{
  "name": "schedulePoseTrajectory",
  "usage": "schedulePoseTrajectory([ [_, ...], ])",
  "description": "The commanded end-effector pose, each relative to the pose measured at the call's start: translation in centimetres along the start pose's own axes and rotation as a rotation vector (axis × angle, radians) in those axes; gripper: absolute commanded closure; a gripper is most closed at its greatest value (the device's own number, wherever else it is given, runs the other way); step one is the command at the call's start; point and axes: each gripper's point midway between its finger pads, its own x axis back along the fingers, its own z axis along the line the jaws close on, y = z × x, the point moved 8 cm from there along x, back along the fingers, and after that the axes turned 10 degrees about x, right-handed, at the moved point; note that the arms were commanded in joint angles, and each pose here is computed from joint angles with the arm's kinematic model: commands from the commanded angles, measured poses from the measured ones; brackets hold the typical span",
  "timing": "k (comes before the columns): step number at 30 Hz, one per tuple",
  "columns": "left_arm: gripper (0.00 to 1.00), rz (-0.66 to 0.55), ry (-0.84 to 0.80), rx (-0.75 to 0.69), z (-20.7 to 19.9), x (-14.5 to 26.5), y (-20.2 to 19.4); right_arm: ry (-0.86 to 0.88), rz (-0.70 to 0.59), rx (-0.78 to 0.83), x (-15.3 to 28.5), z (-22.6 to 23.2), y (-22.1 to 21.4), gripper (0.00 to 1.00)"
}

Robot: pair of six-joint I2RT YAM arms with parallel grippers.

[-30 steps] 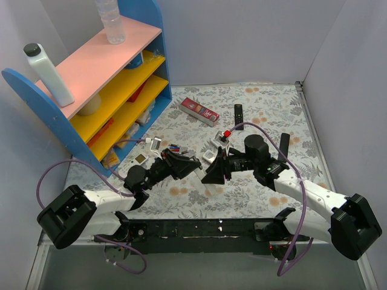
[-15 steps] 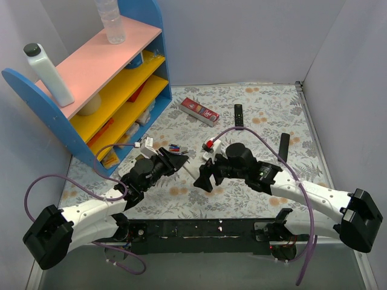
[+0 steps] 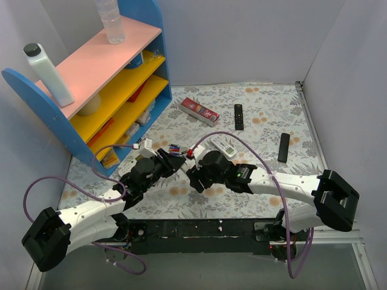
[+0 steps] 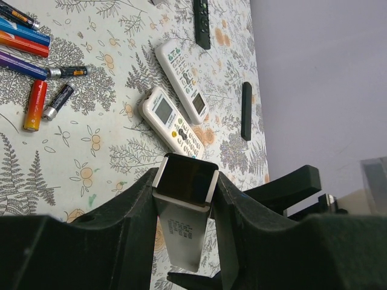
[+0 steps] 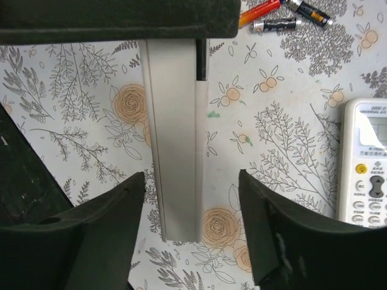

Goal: Load the batteries into the remote control
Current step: Adjust the remote control.

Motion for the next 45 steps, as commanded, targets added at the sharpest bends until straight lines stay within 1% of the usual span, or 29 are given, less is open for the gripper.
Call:
schedulePoseTrajectory([
  [1, 1.0, -0.041, -0.05, 0.017, -2.0, 0.2, 1.0, -0.032, -0.094, -0.005, -0.6, -0.1, 2.6, 0.35],
  [2, 1.0, -0.039, -0.051, 0.015, -2.0, 0.2, 1.0, -0.028, -0.088, -0.003, -0.9, 0.0, 2.7, 0.39],
  [3, 1.0, -0.039, -0.051, 0.014, -2.0, 0.3, 1.0, -0.017, -0.074, -0.002, -0.9, 0.1, 2.5, 0.49],
  [5, 1.0, -0.037, -0.051, 0.009, -2.1, 0.3, 1.0, -0.008, -0.068, -0.001, -1.0, 0.2, 2.5, 0.63],
  [6, 0.98, -0.031, -0.05, 0.004, -2.1, 0.4, 1.0, 0.005, -0.07, -0.007, -0.9, 0.3, 2.6, 0.74],
  [8, 0.84, -0.031, -0.062, -0.016, -2.2, 0.5, 1.1, 0.008, -0.079, -0.014, -0.6, 0.4, 2.7, 0.81],
  [9, 0.76, -0.028, -0.07, -0.026, -2.2, 0.6, 1.1, 0.024, -0.08, -0.02, -0.5, 0.5, 2.7, 0.83],
  [10, 0.58, -0.033, -0.097, -0.052, -2.5, 0.9, 1.3, 0.034, -0.087, -0.026, -0.4, 0.5, 2.9, 0.84],
  [12, 0.43, -0.045, -0.121, -0.073, -2.3, 1.3, 1.7, 0.066, -0.075, -0.042, 0.2, 0.5, 2.8, 0.84],
  [14, 0.23, -0.08, -0.195, -0.109, -3.1, 2.3, 2.4, 0.101, -0.094, -0.061, 0.8, 0.4, 3.2, 0.84],
  [16, 0.16, -0.105, -0.239, -0.129, -2.9, 3.0, 2.7, 0.159, -0.11, -0.076, 1.3, 0.5, 3.1, 0.84],
  [17, 0.12, -0.133, -0.293, -0.151, -3.4, 3.8, 3.1, 0.17, -0.133, -0.091, 1.8, 0.2, 3.4, 0.85],
  [18, 0.11, -0.144, -0.319, -0.16, -3.4, 4.2, 3.3, 0.216, -0.141, -0.094, 2.1, 0.4, 3.4, 0.85],
  [20, 0.1, -0.141, -0.381, -0.182, -3.2, 4.9, 3.2, 0.25, -0.2, -0.102, 2.7, 0.0, 4.0, 0.85],
  [22, 0.1, -0.158, -0.43, -0.199, -3.3, 5.5, 3.5, 0.33, -0.228, -0.105, 3.5, 0.2, 4.3, 0.85],
  [24, 0.1, -0.115, -0.48, -0.212, -2.8, 5.9, 3.0, 0.371, -0.263, -0.112, 4.1, 0.0, 4.5, 0.85],
  [25, 0.1, -0.117, -0.547, -0.213, -3.4, 6.3, 3.0, 0.419, -0.273, -0.105, 4.5, 0.4, 4.6, 0.85],
  [27, 0.11, -0.055, -0.605, -0.223, -2.8, 6.6, 2.1, 0.474, -0.3, -0.099, 5.1, 0.6, 4.9, 0.85],
  [28, 0.11, -0.055, -0.664, -0.222, -3.4, 6.9, 2.1, 0.496, -0.307, -0.094, 5.3, 0.7, 5.0, 0.85],
  [30, 0.11, -0.004, -0.706, -0.237, -3.6, 7.1, 1.5, 0.549, -0.325, -0.088, 5.7, 1.0, 5.2, 0.85],
  [33, 0.14, 0.037, -0.746, -0.233, -3.7, 7.0, 1.1, 0.614, -0.337, -0.08, 6.1, 1.5, 5.4, 0.85],
  [37, 0.2, 0.05, -0.81, -0.214, -4.1, 7.4, 1.0, 0.653, -0.336, -0.086, 6.0, 1.7, 5.4, 0.85],
  [38, 0.24, 0.064, -0.809, -0.206, -4.1, 7.3, 0.8, 0.663, -0.332, -0.088, 5.8, 1.8, 5.3, 0.85],
  [40, 0.28, 0.073, -0.822, -0.203, -4.1, 7.4, 0.7, 0.688, -0.32, -0.098, 5.6, 1.9, 5.1, 0.84],
  [44, 0.52, 0.071, -0.826, -0.186, -3.9, 7.6, 0.7, 0.73, -0.322, -0.125, 5.2, 2.0, 5.0, 0.84],
  [45, 0.63, 0.074, -0.825, -0.184, -3.9, 7.6, 0.6, 0.738, -0.322, -0.128, 5.2, 2.0, 5.0, 0.84],
])
